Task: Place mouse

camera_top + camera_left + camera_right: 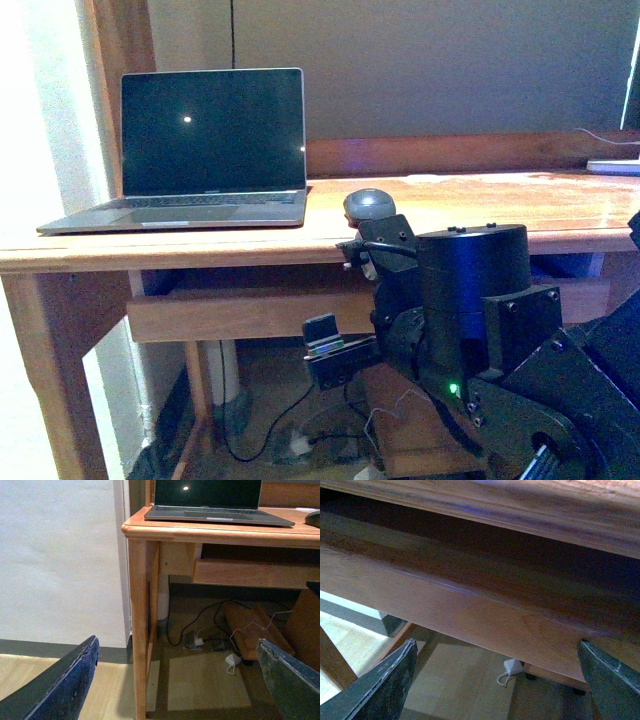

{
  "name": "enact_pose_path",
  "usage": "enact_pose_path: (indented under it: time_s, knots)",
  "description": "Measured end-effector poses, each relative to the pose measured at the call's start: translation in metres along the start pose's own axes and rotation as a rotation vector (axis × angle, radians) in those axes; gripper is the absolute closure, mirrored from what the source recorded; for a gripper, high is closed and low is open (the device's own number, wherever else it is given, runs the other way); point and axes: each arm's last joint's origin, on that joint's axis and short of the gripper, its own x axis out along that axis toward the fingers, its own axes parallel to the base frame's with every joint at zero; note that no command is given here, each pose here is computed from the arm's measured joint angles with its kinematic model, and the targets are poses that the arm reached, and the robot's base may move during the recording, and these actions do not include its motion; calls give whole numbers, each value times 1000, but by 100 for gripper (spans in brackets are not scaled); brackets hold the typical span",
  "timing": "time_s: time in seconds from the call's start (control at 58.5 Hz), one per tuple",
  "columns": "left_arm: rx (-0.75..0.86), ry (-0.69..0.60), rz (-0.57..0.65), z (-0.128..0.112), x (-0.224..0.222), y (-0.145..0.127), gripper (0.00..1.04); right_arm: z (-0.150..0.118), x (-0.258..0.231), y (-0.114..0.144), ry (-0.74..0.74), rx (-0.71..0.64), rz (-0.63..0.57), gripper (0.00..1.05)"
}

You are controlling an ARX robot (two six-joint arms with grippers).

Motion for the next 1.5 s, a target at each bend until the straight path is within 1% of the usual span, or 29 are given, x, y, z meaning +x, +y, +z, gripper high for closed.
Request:
enact_pose_path:
  time_s: [0.205,0.393,0.427,0.513,0.581,0.649,0.735,0.871,1.025,1.162,1.299,1.452,1.504]
  knots:
    - [0,0,0,0,0,0,8,0,4,1,7,0,-23,7]
    - [0,0,0,0,0,0,8,0,3,-1,5,11,-20,7]
    - [0,0,0,0,0,0,8,1,2,-5,0,22,-19,7]
    - [0,0,0,0,0,0,8,4,-11,-31,-9,82,-70,7]
    - [0,0,0,0,0,0,8,8,-23,-47,-27,114,-95,7]
    - [0,0,0,0,0,0,8,13,-41,-64,-44,155,-123,7]
    - [0,0,0,0,0,0,8,17,-79,-83,-88,185,-153,7]
    - [0,0,0,0,0,0,8,9,-130,-93,-99,221,-127,7]
    - [0,0,0,0,0,0,8,-2,-190,-104,-115,281,-135,7]
    - [0,0,0,0,0,0,8,-16,-245,-102,-124,343,-105,7]
    - [0,0,0,0,0,0,8,-35,-293,-90,-114,379,-94,7]
    - [0,0,0,0,0,0,8,-28,-327,-82,-189,363,-74,7]
    - [0,0,0,0,0,0,8,-27,-338,-80,-251,346,-65,7]
